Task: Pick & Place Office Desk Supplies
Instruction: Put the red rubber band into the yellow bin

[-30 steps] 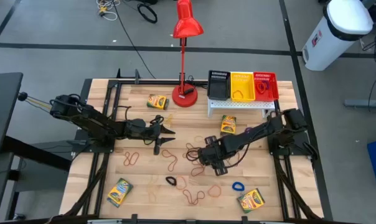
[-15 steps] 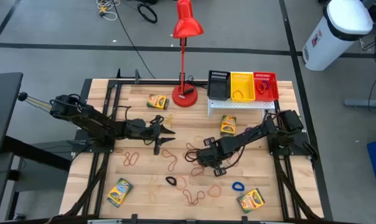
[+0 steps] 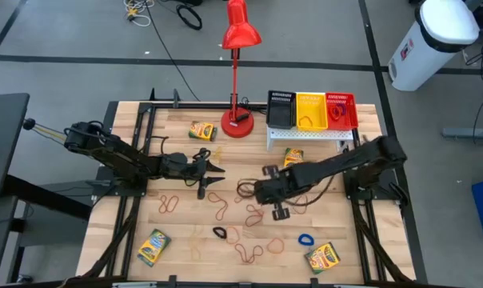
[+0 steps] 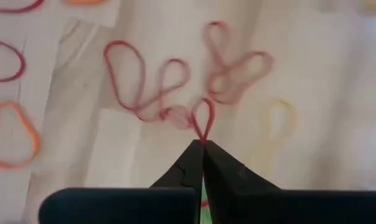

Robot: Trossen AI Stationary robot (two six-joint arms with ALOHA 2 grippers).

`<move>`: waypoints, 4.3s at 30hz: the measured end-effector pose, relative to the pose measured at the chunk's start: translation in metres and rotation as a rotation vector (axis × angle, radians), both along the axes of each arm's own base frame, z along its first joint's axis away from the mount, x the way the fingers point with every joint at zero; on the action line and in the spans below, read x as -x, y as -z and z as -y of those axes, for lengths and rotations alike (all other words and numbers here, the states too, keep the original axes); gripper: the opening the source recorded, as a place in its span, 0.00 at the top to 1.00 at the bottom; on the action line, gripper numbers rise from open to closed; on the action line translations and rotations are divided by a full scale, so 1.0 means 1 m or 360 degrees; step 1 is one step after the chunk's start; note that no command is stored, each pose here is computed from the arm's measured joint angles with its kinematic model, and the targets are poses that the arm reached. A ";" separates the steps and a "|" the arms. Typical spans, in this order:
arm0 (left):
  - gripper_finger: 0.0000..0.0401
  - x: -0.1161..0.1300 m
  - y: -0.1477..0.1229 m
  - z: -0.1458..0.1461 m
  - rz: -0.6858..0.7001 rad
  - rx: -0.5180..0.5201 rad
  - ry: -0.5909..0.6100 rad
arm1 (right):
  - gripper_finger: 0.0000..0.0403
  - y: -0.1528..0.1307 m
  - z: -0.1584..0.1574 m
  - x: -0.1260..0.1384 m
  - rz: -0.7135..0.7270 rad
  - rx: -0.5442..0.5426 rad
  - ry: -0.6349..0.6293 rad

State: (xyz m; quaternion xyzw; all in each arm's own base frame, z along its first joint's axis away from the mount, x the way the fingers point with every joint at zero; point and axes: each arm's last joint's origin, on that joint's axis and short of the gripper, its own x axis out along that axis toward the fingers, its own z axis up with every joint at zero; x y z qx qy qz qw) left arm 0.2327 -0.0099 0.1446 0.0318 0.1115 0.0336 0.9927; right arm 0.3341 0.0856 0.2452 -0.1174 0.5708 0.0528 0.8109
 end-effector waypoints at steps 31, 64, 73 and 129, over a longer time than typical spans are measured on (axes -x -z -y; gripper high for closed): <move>0.69 0.000 0.001 0.000 -0.0018 0.0002 0.0000 | 0.99 -0.098 0.203 0.129 0.0179 0.0746 0.1622; 0.69 0.000 0.002 0.000 -0.0029 0.0025 -0.0005 | 0.97 -0.096 0.108 0.115 0.0579 0.0705 0.1263; 0.69 0.000 0.002 0.000 -0.0030 0.0012 -0.0003 | 0.98 -0.102 0.159 0.120 0.0574 0.0896 0.1498; 0.69 0.001 0.003 0.000 -0.0042 0.0012 -0.0002 | 0.61 -0.075 0.221 0.137 0.0215 0.0316 0.1750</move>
